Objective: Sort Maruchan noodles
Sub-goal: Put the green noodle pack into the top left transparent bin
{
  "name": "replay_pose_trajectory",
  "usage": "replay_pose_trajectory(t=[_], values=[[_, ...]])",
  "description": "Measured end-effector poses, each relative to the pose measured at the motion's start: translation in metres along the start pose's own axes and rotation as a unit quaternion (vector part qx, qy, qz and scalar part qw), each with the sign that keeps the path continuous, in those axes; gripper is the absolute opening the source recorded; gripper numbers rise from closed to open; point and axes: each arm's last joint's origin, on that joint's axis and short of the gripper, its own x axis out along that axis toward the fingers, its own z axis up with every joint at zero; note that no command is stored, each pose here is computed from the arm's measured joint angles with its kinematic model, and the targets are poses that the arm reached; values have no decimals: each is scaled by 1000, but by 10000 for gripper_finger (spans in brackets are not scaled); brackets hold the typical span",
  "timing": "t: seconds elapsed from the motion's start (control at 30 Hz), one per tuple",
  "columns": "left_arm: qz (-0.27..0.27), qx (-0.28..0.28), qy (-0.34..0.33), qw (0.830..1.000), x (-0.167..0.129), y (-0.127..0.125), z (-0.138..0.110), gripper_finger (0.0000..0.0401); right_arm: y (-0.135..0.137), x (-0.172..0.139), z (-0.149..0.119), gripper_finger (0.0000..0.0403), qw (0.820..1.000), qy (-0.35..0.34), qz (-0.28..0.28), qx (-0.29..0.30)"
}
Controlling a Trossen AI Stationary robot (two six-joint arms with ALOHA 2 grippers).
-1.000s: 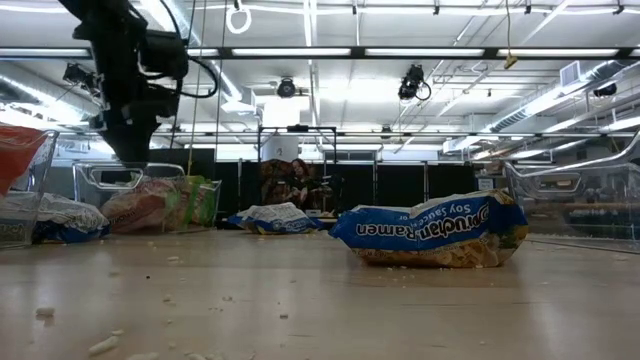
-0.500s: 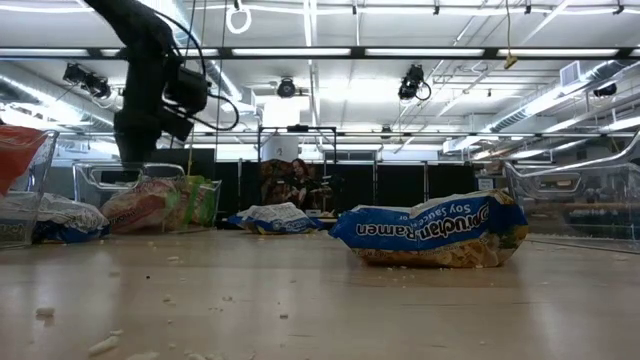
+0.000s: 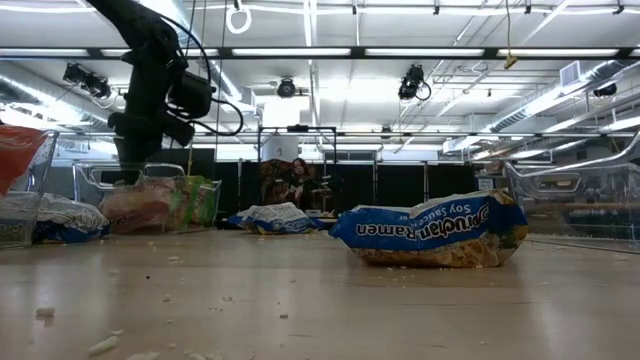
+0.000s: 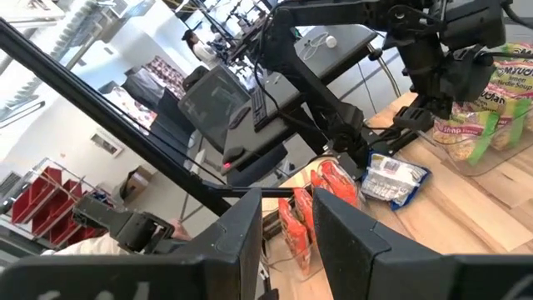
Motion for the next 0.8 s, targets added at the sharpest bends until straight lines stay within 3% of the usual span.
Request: replay_pose_trajectory(t=[0.13,0.27,0.47,0.6,0.7,0.8], values=[[13,-2,-5,1000,-10,-16,-2,5,0,0,0,115,1000,-1,-1,-1],[84,-35,-21,996,-30,-36,-13,4,0,0,0,115,1000,-5,-6,-6],[176,-118,-83,974,-53,-67,-32,2,-1,0,1,115,1000,-11,-13,-16],[247,-133,-88,956,-36,-82,-34,2,-3,0,3,115,999,-19,-22,-17],[244,-129,-92,957,-14,-92,-35,1,-3,0,3,115,999,-19,-22,-15],[232,-112,-107,960,-18,-101,-33,1,-3,0,3,114,1000,-17,-20,-9]])
